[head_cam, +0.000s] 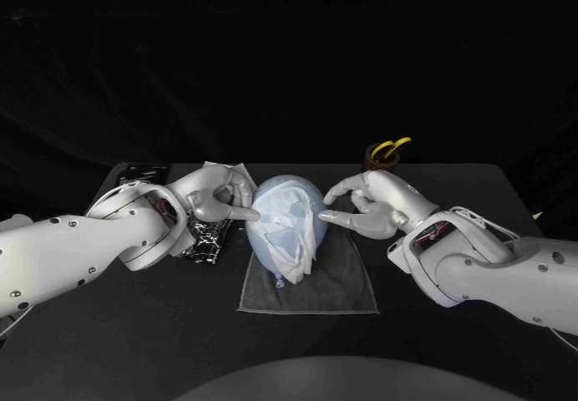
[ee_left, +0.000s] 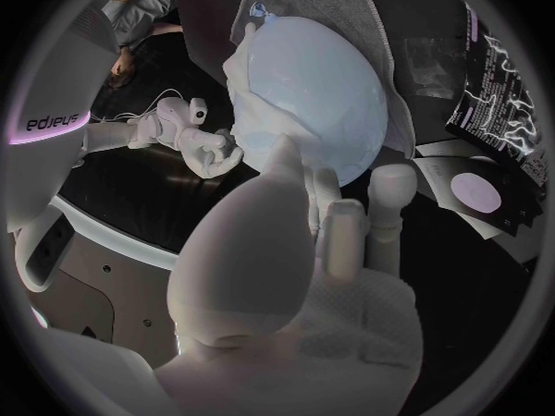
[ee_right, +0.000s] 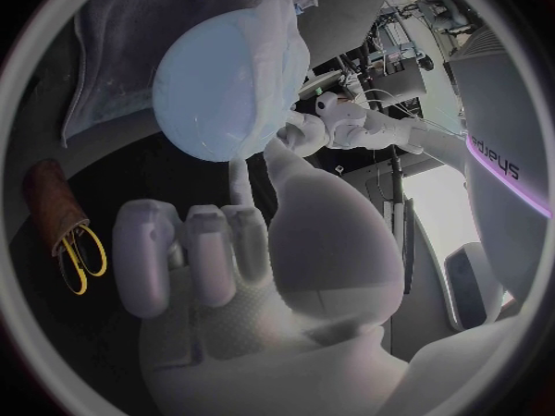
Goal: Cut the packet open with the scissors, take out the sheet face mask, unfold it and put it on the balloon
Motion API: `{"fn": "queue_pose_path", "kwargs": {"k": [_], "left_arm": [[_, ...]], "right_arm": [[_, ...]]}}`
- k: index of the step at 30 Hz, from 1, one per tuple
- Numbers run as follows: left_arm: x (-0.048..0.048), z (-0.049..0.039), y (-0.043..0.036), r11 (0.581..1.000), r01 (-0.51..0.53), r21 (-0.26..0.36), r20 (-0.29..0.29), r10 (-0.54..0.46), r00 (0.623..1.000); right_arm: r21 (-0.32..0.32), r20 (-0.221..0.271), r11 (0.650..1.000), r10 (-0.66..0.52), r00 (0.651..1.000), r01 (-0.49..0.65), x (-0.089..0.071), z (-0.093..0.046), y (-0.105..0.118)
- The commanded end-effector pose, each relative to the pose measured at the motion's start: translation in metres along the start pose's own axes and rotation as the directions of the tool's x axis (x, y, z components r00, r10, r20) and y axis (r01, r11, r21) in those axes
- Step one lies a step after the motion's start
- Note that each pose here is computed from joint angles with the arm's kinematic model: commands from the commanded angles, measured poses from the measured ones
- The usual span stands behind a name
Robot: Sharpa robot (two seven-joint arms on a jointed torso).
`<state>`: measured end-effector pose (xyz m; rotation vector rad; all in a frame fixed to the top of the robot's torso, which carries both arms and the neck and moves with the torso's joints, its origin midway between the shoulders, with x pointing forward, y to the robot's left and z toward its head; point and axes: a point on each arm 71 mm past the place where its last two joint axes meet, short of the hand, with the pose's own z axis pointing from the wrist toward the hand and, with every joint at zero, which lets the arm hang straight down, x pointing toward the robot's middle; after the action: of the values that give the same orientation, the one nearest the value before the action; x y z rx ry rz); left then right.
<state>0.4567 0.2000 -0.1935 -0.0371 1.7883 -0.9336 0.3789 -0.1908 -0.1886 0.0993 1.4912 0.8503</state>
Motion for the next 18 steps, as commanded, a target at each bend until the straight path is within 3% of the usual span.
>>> {"fn": "queue_pose_path", "kwargs": {"k": [1,8,18], "left_arm": [[0.0012,0.0011,0.0018,1.0,-0.007,-0.013,-0.01,0.007,1.0],[0.0006,0.0022,0.0037,1.0,-0.009,-0.021,-0.006,0.009,1.0],[-0.0004,0.0028,0.0059,1.0,-0.011,-0.029,-0.002,0.011,1.0]], "right_arm": [[0.024,-0.075,0.999,0.025,0.997,-0.023,0.008,-0.002,-0.001],[0.075,-0.125,0.997,0.035,0.992,-0.026,0.02,-0.007,-0.007],[0.138,-0.16,0.99,0.054,0.986,-0.032,0.034,-0.015,-0.014]]}}
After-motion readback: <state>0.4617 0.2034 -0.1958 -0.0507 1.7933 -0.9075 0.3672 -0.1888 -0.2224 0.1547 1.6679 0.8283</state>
